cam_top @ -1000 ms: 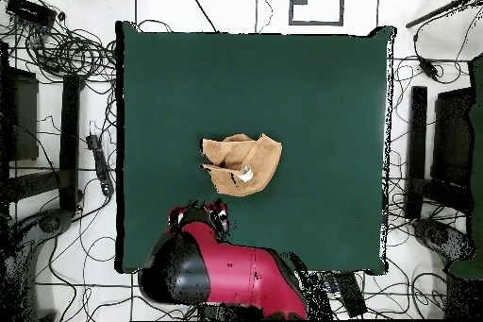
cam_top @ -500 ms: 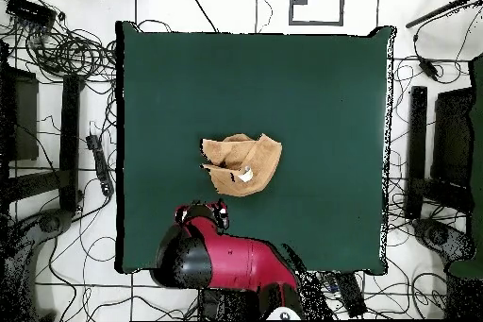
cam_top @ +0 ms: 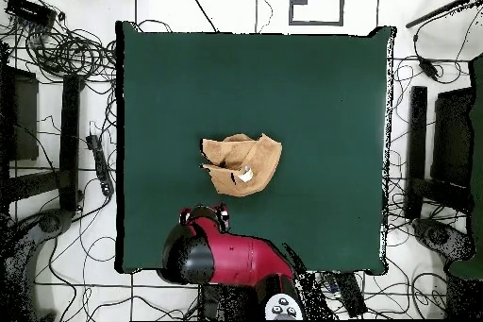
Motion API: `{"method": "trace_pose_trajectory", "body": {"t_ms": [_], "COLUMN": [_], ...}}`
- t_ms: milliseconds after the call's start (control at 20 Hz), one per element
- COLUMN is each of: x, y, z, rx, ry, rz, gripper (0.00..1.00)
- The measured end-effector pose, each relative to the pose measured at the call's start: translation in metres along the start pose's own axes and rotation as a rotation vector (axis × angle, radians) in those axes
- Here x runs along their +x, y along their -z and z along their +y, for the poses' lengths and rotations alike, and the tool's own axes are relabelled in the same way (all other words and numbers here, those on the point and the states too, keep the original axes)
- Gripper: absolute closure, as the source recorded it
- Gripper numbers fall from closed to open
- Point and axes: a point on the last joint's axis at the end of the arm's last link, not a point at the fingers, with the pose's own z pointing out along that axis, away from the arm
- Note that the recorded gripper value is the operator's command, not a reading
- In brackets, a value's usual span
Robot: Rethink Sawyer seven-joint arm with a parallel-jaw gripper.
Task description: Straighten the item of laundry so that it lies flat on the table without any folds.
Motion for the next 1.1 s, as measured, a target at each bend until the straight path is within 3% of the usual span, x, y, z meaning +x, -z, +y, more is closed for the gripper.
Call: {"method": "trace_pose_trajectory", "body": {"t_ms": [600, 1100], "x": [-0.032, -0.076], "y": [0.008, 0.017], "z": [-0.020, -0.030], "rx": [0.024, 0.033], "ry": [-0.021, -0.023], "rz": [0.033, -0.009], "gripper": [0.00, 0.00]}}
